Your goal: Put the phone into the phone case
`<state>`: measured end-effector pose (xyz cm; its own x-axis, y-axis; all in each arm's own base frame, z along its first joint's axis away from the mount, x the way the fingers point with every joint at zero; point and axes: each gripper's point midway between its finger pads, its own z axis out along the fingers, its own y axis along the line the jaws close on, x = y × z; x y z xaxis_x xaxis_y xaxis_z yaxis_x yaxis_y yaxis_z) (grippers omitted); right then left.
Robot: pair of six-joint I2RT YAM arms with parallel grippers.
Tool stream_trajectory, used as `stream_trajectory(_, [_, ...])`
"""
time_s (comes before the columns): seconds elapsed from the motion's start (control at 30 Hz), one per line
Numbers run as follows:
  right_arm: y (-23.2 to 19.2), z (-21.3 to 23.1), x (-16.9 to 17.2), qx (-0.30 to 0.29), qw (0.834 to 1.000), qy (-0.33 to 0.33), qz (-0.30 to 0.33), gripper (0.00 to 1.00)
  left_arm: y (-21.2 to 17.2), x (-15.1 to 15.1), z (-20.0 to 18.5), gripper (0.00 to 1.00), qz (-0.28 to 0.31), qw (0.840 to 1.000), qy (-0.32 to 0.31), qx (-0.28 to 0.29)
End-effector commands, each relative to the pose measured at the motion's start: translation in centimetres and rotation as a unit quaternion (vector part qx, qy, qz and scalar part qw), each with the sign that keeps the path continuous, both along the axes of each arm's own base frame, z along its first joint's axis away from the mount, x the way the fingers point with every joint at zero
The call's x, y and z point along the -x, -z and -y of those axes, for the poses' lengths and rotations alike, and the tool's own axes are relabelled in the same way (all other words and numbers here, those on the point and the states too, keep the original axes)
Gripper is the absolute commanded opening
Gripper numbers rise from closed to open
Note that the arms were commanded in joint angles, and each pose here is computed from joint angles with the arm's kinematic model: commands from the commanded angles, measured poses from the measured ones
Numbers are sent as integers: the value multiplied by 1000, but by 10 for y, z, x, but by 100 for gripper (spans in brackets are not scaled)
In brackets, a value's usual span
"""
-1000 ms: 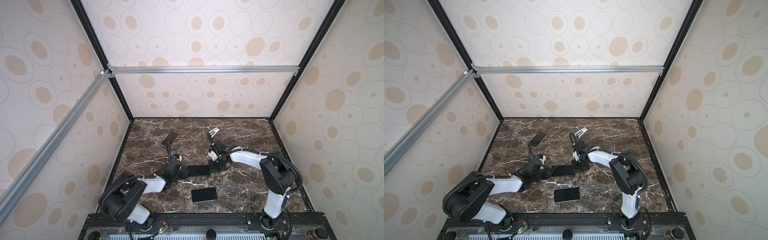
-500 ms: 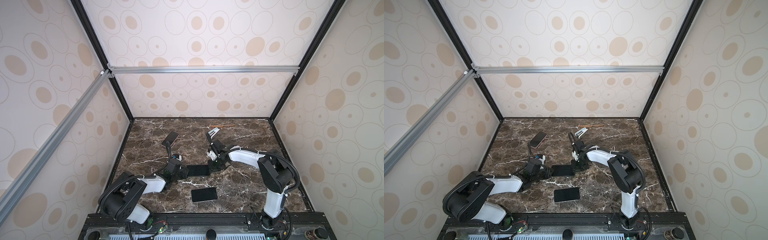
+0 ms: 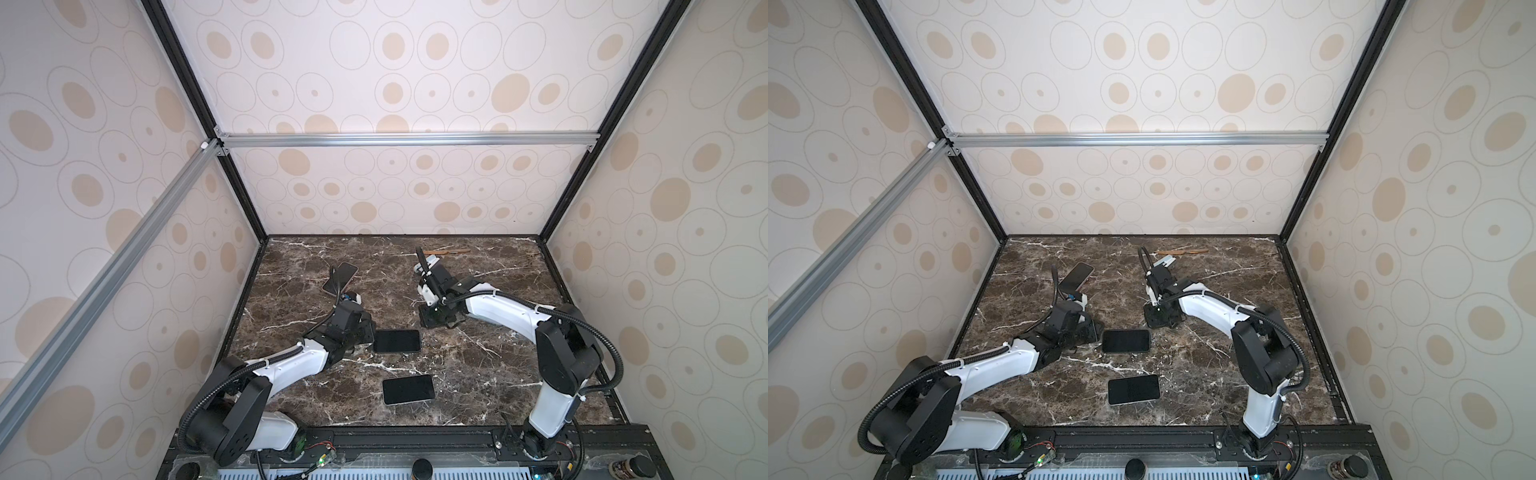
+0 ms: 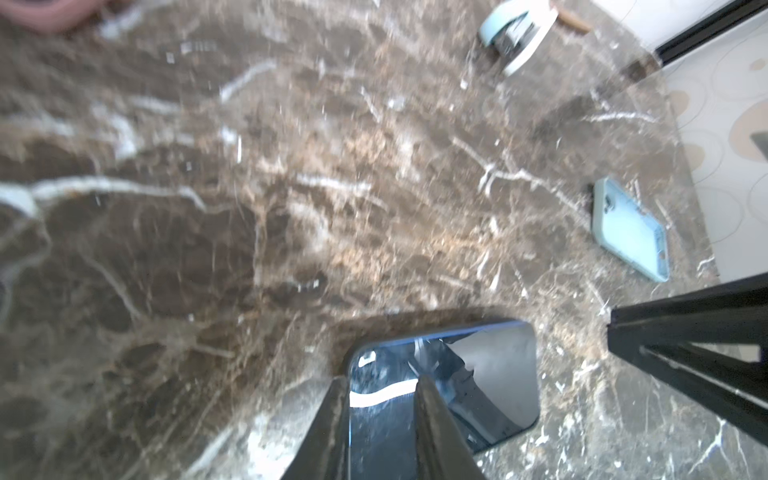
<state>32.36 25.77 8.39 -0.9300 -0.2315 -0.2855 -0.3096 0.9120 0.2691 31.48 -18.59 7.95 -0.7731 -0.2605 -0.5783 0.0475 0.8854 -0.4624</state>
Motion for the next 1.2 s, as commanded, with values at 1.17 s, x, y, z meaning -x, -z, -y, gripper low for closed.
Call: stream_trajectory(1.17, [80,-6,20,4,991,-24,-134,12,69,13,1,19,-106,992,60,-33])
